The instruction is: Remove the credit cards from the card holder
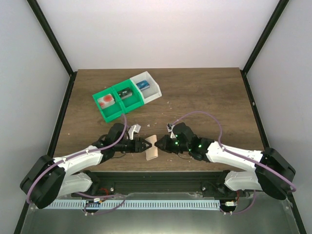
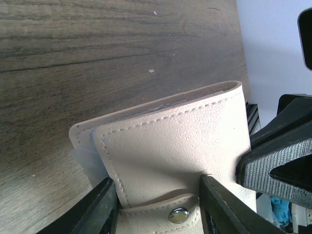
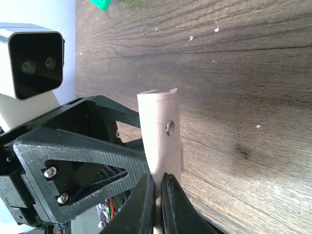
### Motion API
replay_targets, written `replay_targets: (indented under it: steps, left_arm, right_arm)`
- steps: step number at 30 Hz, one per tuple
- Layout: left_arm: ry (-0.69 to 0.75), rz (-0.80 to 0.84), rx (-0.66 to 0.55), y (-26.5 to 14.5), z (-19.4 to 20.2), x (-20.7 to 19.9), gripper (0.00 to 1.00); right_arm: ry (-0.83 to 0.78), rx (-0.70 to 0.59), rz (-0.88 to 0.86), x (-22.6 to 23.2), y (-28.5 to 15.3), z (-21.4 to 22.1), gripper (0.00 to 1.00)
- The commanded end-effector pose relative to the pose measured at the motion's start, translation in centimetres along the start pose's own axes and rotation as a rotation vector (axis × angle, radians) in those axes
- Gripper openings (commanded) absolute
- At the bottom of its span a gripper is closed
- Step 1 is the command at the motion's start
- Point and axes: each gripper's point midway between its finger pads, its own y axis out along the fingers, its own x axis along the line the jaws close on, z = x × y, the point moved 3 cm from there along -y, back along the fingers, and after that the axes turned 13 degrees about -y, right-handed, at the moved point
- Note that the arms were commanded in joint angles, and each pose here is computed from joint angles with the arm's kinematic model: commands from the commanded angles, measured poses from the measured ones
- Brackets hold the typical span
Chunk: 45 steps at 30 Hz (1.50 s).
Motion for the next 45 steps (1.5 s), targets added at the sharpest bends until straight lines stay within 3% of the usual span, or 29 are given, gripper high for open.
replay_targets:
  steps: [1,4,8,14,27,36,41,45]
  left_arm:
    - [0.029,0.060,0.074,0.2,1.4,-1.3,0.45]
    - [0.015,0.051,0.085,0.2,1.3,-1.4,0.45]
    - [0.013,0.099,0.079,-0.6,1.2,-3.2,0.59]
    - [0.039,0.145,0.002,-2.5,0.3,-5.6,0.62]
    - [0.028,0.155,-0.003,-2.4,0.5,-5.2,0.56]
    - [0.024,0.025,-0.152,-3.6,-1.2,-4.1,0.57]
    - [0.015,0.109,-0.079,-2.6,0.0,-3.9,0.49]
    - [-0.001,0.068,-0.037,-1.4,0.5,-2.1,0.46]
  right_arm:
    - [-0.034,-0.098,-0.028,1.8,-0.5,-2.2,0.01]
    - [-0.054,-0.111,0.017,1.4,-0.6,-2.6,0.00]
    - [-0.124,-0.094,0.097,0.3,-0.3,-2.6,0.00]
    - [-0.152,-0.074,0.177,-1.2,0.2,-2.3,0.01]
    - [-0.189,-0.070,0.297,-2.8,1.3,-3.0,0.01]
    - [-0.181,-0.059,0.351,-4.3,1.4,-2.3,0.01]
    - [-0.172,-0.070,0.231,-2.0,1.6,-2.8,0.01]
    - [-0.154,-0.087,0.150,-0.2,1.5,-3.3,0.00]
